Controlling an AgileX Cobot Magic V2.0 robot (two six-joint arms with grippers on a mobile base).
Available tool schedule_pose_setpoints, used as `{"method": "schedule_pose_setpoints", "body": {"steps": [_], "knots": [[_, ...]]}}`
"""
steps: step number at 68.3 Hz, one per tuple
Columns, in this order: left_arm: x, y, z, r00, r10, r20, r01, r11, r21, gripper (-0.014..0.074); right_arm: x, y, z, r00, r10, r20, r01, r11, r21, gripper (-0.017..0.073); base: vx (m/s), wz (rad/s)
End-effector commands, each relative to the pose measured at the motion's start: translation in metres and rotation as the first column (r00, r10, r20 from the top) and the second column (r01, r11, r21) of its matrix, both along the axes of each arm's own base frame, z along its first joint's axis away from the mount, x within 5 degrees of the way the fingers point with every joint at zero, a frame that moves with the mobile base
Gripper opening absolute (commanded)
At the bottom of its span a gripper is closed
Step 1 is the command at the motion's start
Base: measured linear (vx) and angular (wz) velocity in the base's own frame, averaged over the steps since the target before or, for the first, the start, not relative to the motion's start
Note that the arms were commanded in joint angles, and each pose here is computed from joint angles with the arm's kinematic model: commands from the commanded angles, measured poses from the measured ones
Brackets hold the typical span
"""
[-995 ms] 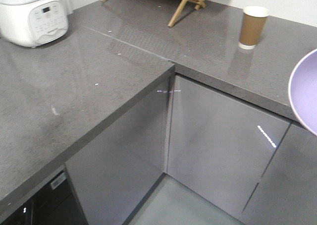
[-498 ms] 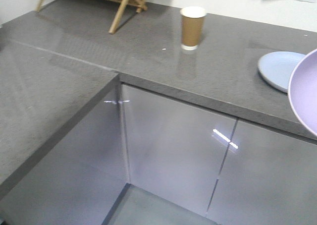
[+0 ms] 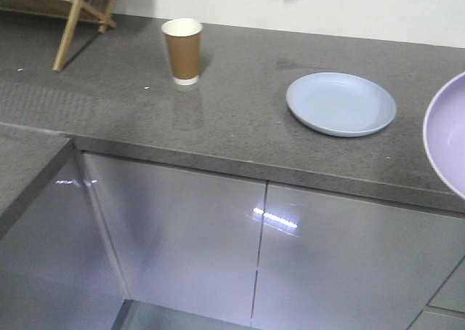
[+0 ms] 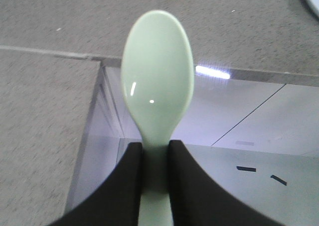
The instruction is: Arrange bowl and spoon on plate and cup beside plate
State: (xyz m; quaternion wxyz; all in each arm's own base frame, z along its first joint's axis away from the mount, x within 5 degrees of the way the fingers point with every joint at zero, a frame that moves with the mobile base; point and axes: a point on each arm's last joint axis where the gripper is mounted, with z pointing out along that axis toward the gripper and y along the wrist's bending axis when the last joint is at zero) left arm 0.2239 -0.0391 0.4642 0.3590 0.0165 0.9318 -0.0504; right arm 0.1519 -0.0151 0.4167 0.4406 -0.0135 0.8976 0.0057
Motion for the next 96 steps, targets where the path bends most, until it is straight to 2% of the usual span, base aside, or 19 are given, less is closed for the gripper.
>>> {"method": "schedule_pose_setpoints", "body": {"steps": [1,96], "knots": [[-0.0074,-0.0002,0.0153,0.996,-0.004,0.091,0.006,1.0,-0.022,-0.0006,0.0005,-0.0006,0.0132,0.996,-0.008,0.093,0.009,1.0,-0.012,-0.0006,0.1,-0.36],[-0.0074,-0.0002,0.0153,0.996,-0.004,0.091,0.006,1.0,-0.022,-0.0006,0.0005,-0.0006,0.0132,0.996,-0.008,0.093,0.009,1.0,-0.012,-0.0006,0.07,-0.2]]}}
